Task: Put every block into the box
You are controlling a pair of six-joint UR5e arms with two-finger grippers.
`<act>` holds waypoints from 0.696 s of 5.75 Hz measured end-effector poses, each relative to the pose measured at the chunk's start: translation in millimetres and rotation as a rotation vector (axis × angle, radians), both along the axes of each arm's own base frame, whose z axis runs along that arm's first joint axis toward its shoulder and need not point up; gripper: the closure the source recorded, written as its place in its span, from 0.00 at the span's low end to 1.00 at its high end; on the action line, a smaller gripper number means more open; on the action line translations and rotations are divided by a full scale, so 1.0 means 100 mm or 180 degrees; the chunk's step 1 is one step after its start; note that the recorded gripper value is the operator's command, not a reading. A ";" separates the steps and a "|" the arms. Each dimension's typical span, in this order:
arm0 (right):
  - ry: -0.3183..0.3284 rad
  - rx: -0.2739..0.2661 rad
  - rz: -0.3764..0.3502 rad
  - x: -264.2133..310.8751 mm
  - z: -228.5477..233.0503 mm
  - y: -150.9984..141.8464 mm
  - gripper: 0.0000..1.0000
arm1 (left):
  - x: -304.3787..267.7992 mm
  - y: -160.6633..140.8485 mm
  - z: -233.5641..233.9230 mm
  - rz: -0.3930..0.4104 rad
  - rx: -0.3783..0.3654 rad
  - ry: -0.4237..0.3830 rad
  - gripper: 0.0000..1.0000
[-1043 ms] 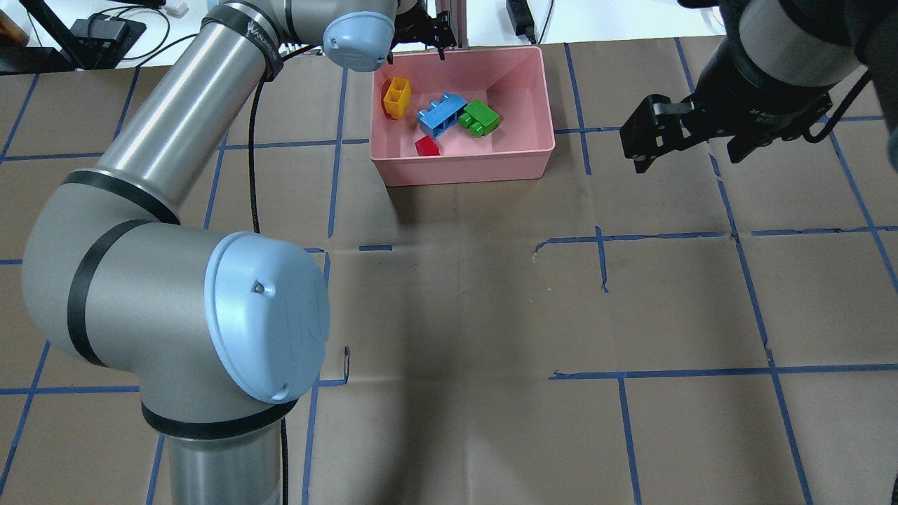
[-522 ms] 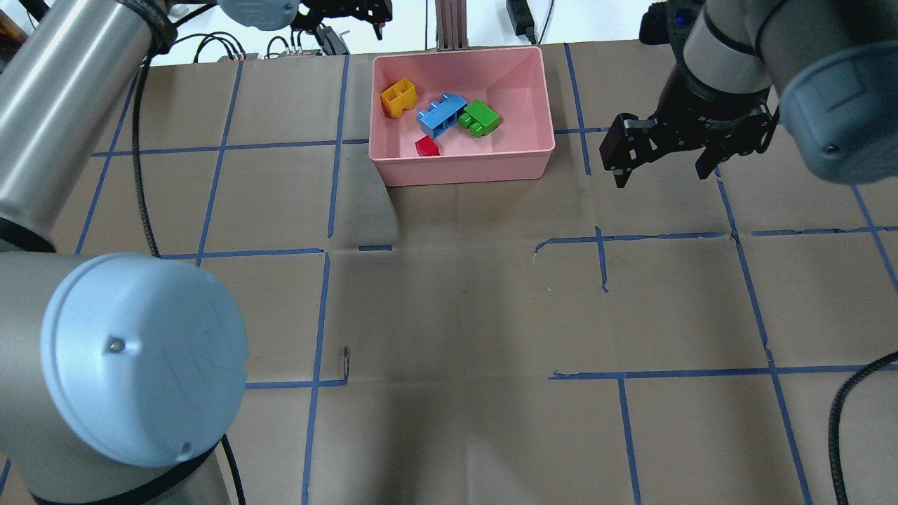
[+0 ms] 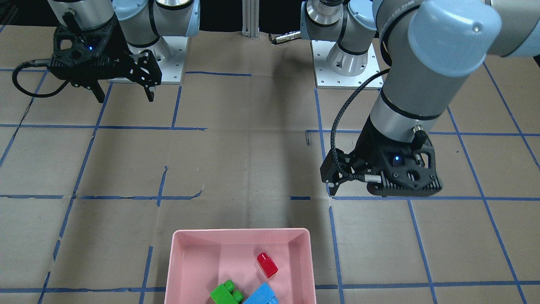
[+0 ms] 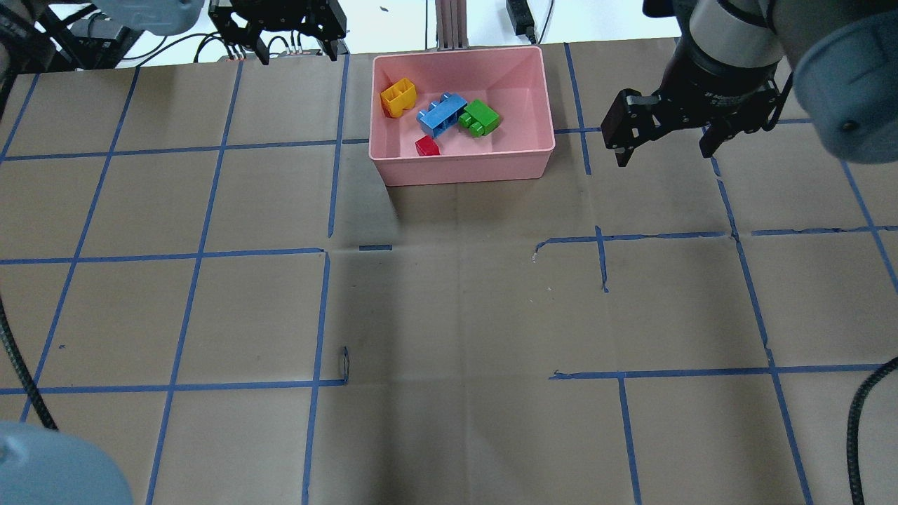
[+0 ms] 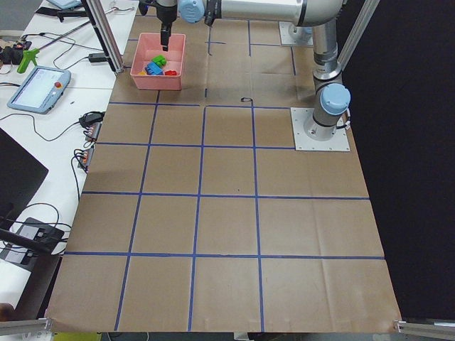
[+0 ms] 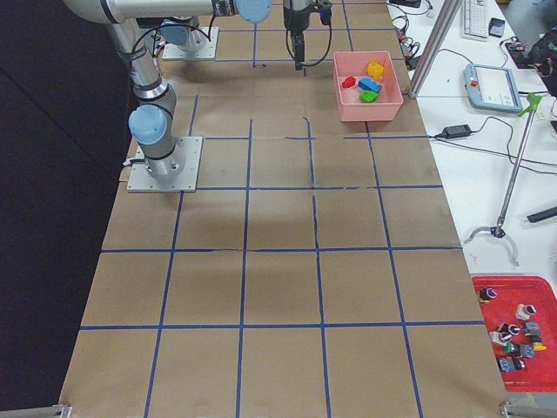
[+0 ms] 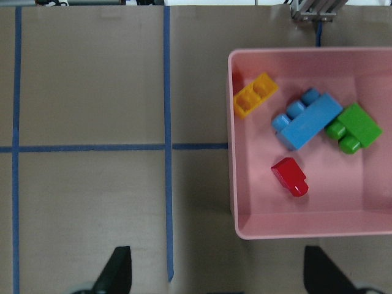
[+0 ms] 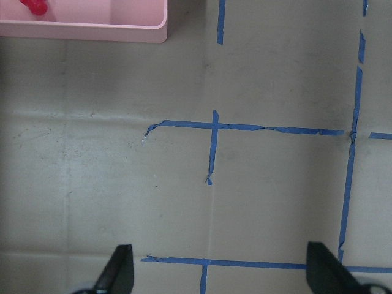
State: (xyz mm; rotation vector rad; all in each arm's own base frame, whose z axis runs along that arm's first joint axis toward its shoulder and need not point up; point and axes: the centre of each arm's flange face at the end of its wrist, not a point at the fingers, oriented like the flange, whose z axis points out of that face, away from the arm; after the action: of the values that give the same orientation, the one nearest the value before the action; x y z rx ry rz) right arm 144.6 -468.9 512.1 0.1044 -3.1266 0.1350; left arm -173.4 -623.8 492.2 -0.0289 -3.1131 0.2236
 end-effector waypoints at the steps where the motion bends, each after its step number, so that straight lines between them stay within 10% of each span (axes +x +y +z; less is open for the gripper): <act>1: -0.0005 -0.0009 -0.0002 0.00 0.04 0.06 0.00 | 0.03 0.37 0.11 -0.0003 0.0159 -0.0015 0.03; 4: 0.0001 0.0001 -0.0027 0.00 0.04 0.10 0.00 | 0.26 0.99 -0.09 -0.0028 0.0467 -0.0019 0.03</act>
State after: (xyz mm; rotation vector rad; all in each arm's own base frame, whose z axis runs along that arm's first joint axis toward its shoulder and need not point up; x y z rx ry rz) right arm 144.7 -459.0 515.7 0.0913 -3.1264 0.1342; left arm -147.7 -524.8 482.8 -0.0411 -3.1251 -0.0055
